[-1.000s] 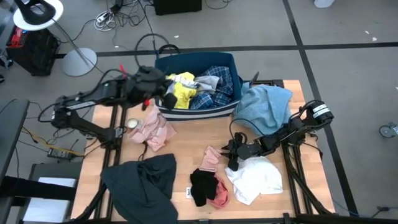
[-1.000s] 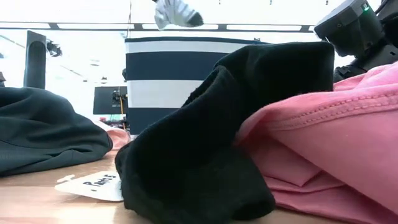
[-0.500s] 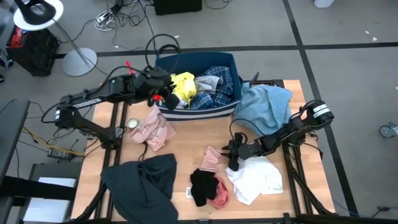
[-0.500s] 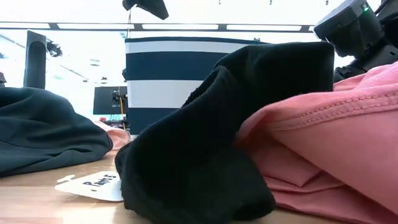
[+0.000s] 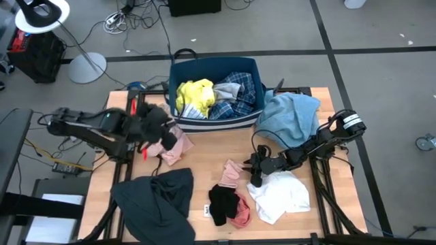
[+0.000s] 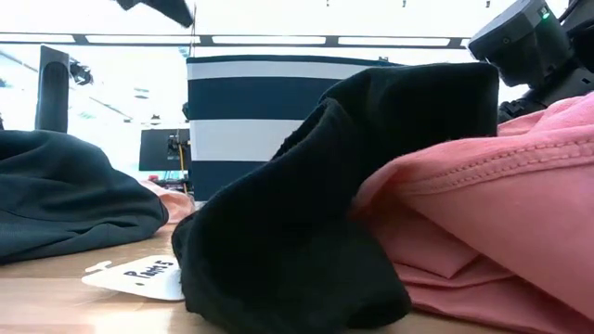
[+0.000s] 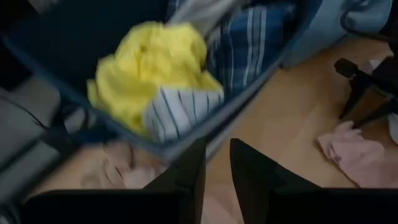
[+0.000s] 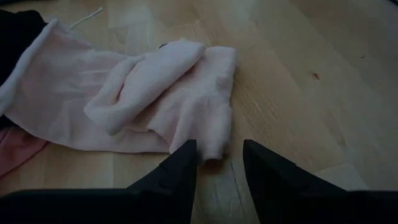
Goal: Sort clothes
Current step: Put the pink sock into the blue laundry organizer
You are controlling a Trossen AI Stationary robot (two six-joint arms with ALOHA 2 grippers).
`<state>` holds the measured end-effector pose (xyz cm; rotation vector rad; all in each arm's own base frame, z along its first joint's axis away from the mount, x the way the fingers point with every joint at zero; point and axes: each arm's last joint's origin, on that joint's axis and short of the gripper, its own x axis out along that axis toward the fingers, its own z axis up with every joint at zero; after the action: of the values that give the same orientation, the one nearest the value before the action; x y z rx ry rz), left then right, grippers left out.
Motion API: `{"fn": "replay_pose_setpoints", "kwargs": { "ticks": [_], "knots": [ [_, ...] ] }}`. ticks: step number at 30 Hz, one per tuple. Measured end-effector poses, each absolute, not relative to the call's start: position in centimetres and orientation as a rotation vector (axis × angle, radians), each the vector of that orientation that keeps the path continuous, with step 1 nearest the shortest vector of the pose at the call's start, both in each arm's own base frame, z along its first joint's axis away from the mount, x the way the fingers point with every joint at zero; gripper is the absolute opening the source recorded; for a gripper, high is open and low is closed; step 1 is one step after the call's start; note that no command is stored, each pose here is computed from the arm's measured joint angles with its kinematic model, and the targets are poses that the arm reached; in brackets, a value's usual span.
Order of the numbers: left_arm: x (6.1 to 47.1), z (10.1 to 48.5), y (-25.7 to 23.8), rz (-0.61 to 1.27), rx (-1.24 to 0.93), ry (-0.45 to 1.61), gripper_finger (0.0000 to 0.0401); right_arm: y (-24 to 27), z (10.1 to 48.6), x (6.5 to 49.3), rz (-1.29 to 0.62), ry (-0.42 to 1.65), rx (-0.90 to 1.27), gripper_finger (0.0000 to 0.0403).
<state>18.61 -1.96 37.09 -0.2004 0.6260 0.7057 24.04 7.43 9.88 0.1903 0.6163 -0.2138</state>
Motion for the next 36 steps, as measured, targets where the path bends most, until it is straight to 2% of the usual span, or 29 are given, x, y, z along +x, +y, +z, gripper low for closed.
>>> {"fn": "replay_pose_setpoints", "kwargs": {
  "ticks": [5, 10, 15, 28, 36],
  "knots": [
    [17.1, 31.7, -2.7, 0.728, -0.325, 0.630, 0.0078, 7.4, 9.9, 24.1, -0.213, 0.614, 0.191, 0.0132],
    [17.5, 26.0, -2.7, 0.741, -0.383, 0.664, 0.0078, 7.5, 10.0, 24.1, -0.211, 0.602, 0.197, 0.0132],
    [17.7, 22.0, -2.5, 0.703, -0.459, 0.681, 0.0078, 7.5, 10.0, 24.2, -0.211, 0.599, 0.199, 0.0132],
    [16.7, 16.1, -1.8, 0.699, -0.560, 0.707, 0.0078, 7.5, 10.0, 24.2, -0.211, 0.598, 0.200, 0.0132],
    [16.7, 13.9, -1.8, 0.692, -0.560, 0.746, 0.0078, 7.4, 10.0, 24.2, -0.211, 0.598, 0.200, 0.0132]
  ]
}}
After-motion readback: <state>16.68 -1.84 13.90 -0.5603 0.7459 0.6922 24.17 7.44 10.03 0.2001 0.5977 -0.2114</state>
